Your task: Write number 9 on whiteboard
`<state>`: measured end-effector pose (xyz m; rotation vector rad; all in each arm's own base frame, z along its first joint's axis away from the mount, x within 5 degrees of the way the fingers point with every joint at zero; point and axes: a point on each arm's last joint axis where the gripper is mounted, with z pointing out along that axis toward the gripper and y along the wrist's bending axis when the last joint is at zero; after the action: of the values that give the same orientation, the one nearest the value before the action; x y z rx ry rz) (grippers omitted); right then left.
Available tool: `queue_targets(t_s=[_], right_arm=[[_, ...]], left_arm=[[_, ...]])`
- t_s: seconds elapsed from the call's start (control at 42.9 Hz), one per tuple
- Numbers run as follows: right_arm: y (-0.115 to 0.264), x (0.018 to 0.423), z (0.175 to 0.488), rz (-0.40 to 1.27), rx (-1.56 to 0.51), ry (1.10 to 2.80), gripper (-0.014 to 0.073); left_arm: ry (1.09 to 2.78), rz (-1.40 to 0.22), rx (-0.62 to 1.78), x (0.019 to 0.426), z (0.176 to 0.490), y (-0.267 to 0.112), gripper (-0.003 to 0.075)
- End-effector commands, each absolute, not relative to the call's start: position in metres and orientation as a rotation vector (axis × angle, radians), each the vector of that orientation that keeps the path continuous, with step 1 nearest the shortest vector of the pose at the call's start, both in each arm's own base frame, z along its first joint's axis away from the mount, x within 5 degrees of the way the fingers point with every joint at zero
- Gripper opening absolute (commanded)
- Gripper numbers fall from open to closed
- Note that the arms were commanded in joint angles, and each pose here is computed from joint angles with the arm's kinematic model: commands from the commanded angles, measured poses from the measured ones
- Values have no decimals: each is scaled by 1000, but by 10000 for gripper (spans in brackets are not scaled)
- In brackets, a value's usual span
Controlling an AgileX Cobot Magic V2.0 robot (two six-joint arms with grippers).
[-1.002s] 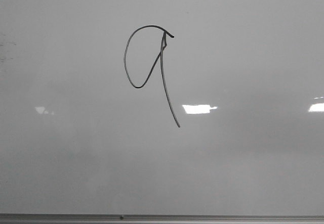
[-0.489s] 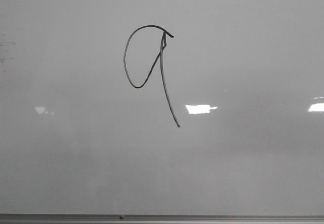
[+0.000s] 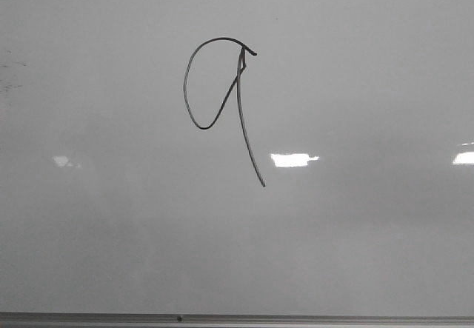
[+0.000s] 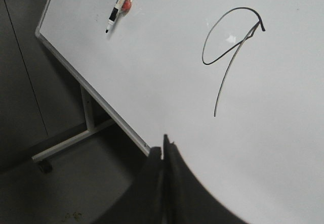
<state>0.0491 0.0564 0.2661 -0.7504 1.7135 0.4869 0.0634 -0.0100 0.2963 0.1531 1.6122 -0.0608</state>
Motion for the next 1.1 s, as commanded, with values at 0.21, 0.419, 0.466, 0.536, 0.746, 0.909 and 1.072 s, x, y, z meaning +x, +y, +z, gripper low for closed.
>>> queue_targets(t_s=[0.21, 0.419, 0.466, 0.536, 0.746, 0.909, 1.072], right_arm=[[56, 51, 278, 498, -686, 1673, -68], [56, 51, 278, 498, -686, 1673, -68], [56, 51, 278, 499, -686, 1673, -68], [56, 51, 278, 499, -687, 1673, -68], [56, 51, 278, 498, -686, 1673, -68], [56, 51, 278, 498, -686, 1673, -68], [56, 51, 278, 498, -686, 1673, -68]], left_arm=[[1522, 0, 40, 54, 240, -2, -19], [1541, 12, 11, 55, 204, 0, -19], [1536, 12, 10, 55, 205, 0, -19], [1540, 12, 11, 55, 205, 0, -19], [1540, 12, 11, 55, 205, 0, -19], [1540, 12, 11, 55, 205, 0, -19], [1540, 12, 11, 55, 205, 0, -19]])
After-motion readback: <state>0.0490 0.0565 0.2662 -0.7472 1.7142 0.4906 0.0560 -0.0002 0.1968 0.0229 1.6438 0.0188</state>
